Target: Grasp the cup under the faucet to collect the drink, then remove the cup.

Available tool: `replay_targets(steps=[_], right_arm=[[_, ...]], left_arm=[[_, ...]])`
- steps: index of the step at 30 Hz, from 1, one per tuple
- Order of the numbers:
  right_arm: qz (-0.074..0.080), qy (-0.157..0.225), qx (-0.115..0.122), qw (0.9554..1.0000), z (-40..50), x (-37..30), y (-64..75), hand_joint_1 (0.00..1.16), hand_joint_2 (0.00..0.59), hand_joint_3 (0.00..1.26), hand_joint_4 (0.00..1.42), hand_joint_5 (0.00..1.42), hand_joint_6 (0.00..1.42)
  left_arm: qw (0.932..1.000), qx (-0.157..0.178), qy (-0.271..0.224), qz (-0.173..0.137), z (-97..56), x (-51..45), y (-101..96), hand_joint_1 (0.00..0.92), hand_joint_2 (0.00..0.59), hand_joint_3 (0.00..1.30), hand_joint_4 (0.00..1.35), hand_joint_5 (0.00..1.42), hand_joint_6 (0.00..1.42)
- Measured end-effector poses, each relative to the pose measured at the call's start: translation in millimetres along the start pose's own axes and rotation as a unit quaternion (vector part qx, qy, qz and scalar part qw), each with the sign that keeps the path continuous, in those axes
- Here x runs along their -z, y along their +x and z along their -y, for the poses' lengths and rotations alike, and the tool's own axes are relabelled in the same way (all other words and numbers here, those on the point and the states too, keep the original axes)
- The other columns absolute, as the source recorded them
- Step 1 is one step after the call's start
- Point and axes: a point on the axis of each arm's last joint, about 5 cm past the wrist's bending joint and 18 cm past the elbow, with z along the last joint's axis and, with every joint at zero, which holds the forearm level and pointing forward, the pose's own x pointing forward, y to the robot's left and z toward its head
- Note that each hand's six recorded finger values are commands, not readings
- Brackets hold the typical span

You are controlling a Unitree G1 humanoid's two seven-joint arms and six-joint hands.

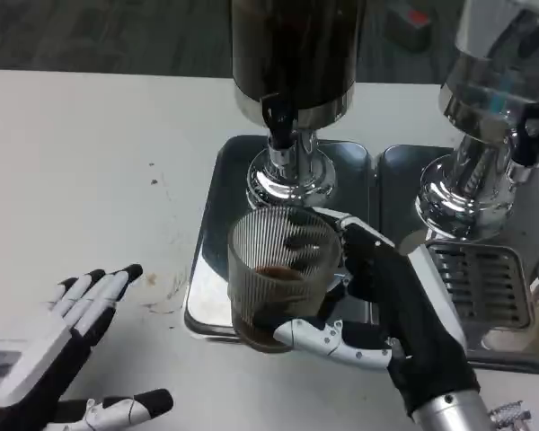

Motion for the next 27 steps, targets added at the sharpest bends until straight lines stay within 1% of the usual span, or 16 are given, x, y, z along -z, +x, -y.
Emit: replay_targets(steps=[27], right_arm=[[-0.002,0.002,0.001,1.0000,-0.5,0.0,0.0,1.02,0.224,0.38,0.55,0.72,0.93]], left_arm=[[0.9999,-0.005,-0.009,-0.001,0.3,-0.8,1.4,0.000,0.058,0.00,0.00,0.00,0.00]])
